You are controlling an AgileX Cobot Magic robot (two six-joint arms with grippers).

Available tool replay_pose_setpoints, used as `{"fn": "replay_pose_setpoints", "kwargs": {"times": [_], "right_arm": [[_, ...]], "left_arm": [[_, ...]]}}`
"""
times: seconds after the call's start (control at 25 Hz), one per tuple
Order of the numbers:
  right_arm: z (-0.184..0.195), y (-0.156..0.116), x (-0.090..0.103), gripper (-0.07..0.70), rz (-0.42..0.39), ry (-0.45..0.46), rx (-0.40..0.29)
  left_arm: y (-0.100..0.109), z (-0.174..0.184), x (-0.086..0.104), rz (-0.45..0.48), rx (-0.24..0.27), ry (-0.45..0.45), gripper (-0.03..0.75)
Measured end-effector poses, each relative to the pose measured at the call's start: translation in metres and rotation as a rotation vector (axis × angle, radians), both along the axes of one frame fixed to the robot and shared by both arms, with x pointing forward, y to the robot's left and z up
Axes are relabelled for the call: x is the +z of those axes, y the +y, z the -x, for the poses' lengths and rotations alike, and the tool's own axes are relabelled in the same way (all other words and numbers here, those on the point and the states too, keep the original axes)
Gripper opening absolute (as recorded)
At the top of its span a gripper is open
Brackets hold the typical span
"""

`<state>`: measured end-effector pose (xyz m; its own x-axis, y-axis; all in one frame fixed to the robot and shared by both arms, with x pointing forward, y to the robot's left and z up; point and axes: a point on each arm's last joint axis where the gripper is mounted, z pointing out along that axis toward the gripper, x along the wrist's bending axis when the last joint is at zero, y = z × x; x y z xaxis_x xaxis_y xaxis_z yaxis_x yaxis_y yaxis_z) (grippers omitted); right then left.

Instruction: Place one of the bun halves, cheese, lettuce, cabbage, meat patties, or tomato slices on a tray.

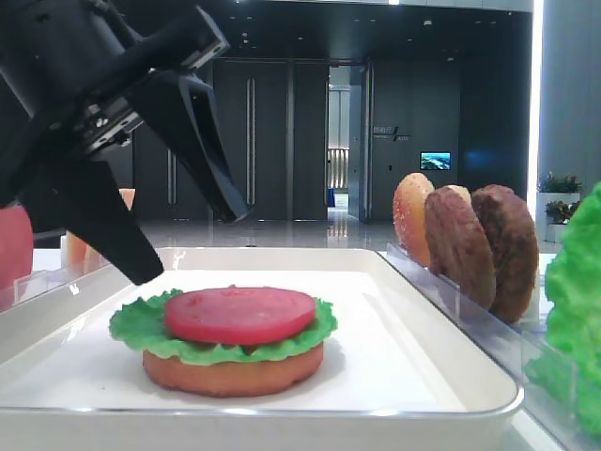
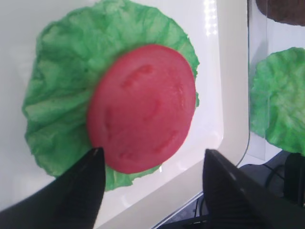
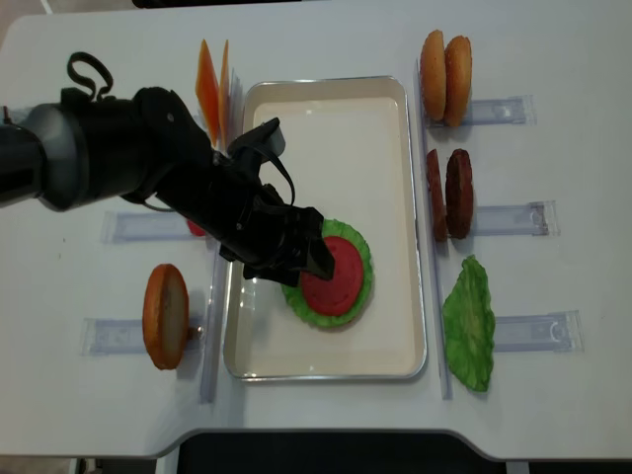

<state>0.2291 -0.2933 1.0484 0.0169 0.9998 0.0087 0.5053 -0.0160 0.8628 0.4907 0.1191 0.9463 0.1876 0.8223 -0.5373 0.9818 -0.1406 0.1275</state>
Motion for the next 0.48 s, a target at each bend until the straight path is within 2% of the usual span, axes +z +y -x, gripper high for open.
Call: {"fn": "replay_pose_setpoints", "kwargs": {"times": [0.16,0.32,0.48], "right_arm": [[0.000,0.000,0.000,0.479,0.000,0.000,0.000],[0.000,0.000,0.000,0.479,0.000,0.000,0.000],[0.000,0.000,0.000,0.479,0.000,0.000,0.000]], "left_arm": [[0.002,0.000,0.013,-0.022,-0.005,-0.010,0.492],[0.004,-0.003,0.034,-0.067,-0.027,-0.027,0.492],[0.013,-0.006,0.062,-0.196,-0.056,-0.037,0.492]]}}
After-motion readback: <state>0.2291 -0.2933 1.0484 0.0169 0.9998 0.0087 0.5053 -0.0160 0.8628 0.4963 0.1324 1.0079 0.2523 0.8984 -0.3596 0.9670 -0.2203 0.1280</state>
